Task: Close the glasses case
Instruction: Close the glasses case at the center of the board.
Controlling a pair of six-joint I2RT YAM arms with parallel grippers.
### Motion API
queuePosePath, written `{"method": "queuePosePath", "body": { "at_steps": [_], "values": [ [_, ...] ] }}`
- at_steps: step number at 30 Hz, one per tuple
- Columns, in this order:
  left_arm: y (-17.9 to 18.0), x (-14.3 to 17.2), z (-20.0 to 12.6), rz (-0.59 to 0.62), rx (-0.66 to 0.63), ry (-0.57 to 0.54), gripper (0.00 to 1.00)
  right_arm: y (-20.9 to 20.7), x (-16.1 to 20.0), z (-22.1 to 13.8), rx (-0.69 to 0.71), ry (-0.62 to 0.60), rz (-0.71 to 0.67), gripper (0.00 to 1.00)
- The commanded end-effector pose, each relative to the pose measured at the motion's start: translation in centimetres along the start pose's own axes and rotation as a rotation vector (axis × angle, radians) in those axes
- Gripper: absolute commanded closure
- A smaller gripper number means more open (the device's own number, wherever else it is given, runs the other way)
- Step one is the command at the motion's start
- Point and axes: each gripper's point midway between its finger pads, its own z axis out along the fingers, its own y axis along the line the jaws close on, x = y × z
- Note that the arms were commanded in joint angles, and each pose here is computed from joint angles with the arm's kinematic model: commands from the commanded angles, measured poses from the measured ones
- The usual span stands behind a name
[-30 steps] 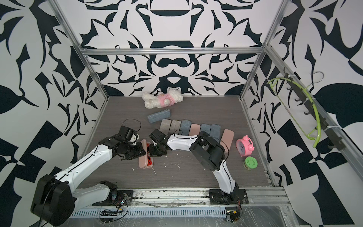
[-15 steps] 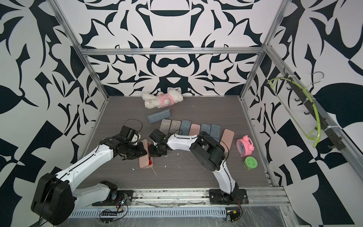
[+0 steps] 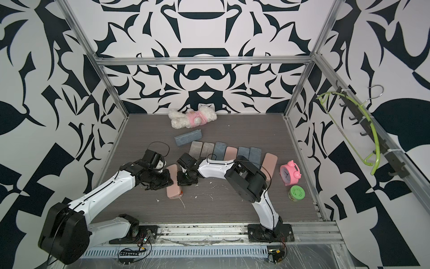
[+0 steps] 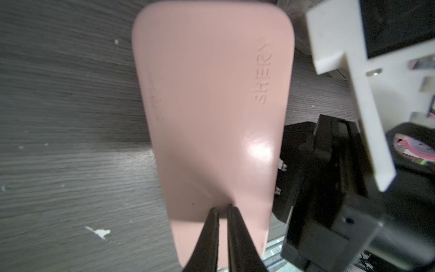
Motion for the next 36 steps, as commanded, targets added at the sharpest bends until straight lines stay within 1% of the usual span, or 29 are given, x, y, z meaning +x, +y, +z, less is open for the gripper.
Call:
{"method": "queuePosePath", "body": {
  "at_steps": [1,8,12,15,16,17,18,19,20,21,24,25,26,31,36],
  "values": [
    [1.5,1.4,0.8,-0.023,-0.052,0.052,0.86,0.3,0.5,-0.2,-0.006,0.003,-0.005,0.95],
    [2.1,1.8,1.7,-0.028,-0.07,0.088,0.86,0.4,0.5,-0.4,-0.007,0.004,-0.008,0.95],
    [1.9,1.3,1.1,-0.027,-0.071,0.054,0.84,0.6,0.4,-0.5,-0.008,0.002,-0.012,0.95],
    [1.1,0.6,0.3,-0.035,-0.044,0.011,0.75,0.7,0.4,-0.6,-0.008,0.003,-0.015,0.95],
    [0.9,0.3,0.0,-0.039,-0.033,-0.006,0.68,0.7,0.4,-0.6,-0.006,0.004,-0.015,0.95],
    [0.6,0.1,-0.3,-0.044,-0.025,-0.023,0.59,0.7,0.4,-0.5,-0.006,0.004,-0.015,0.95],
    [0.4,-0.2,-0.6,-0.048,-0.016,-0.037,0.53,0.8,0.5,-0.5,-0.006,0.006,-0.018,0.95],
    [0.2,-0.4,-0.7,-0.05,-0.009,-0.044,0.46,0.8,0.5,-0.5,-0.007,0.004,-0.02,0.95],
    [0.2,-0.5,-0.8,-0.054,-0.011,-0.047,0.37,0.8,0.5,-0.4,-0.007,0.005,-0.02,0.95],
    [0.3,-0.7,-0.9,-0.057,-0.015,-0.048,0.3,0.8,0.5,-0.4,-0.006,0.005,-0.021,0.95],
    [0.7,-0.9,-0.8,-0.071,-0.034,-0.047,0.18,0.8,0.5,-0.4,-0.001,0.002,-0.022,0.95],
    [0.7,-1.0,-0.7,-0.074,-0.034,-0.045,0.16,0.8,0.6,-0.4,0.0,0.002,-0.021,0.95],
    [0.7,-1.1,-0.7,-0.076,-0.035,-0.045,0.09,0.8,0.6,-0.3,0.0,0.001,-0.022,0.95],
    [0.3,-1.6,-0.1,-0.08,-0.026,-0.037,0.01,0.9,0.7,-0.1,-0.001,0.003,-0.025,0.95],
    [1.0,-1.9,1.1,-0.093,-0.061,-0.013,0.0,1.1,0.9,-0.1,-0.003,0.005,-0.03,0.95]
  ]
}}
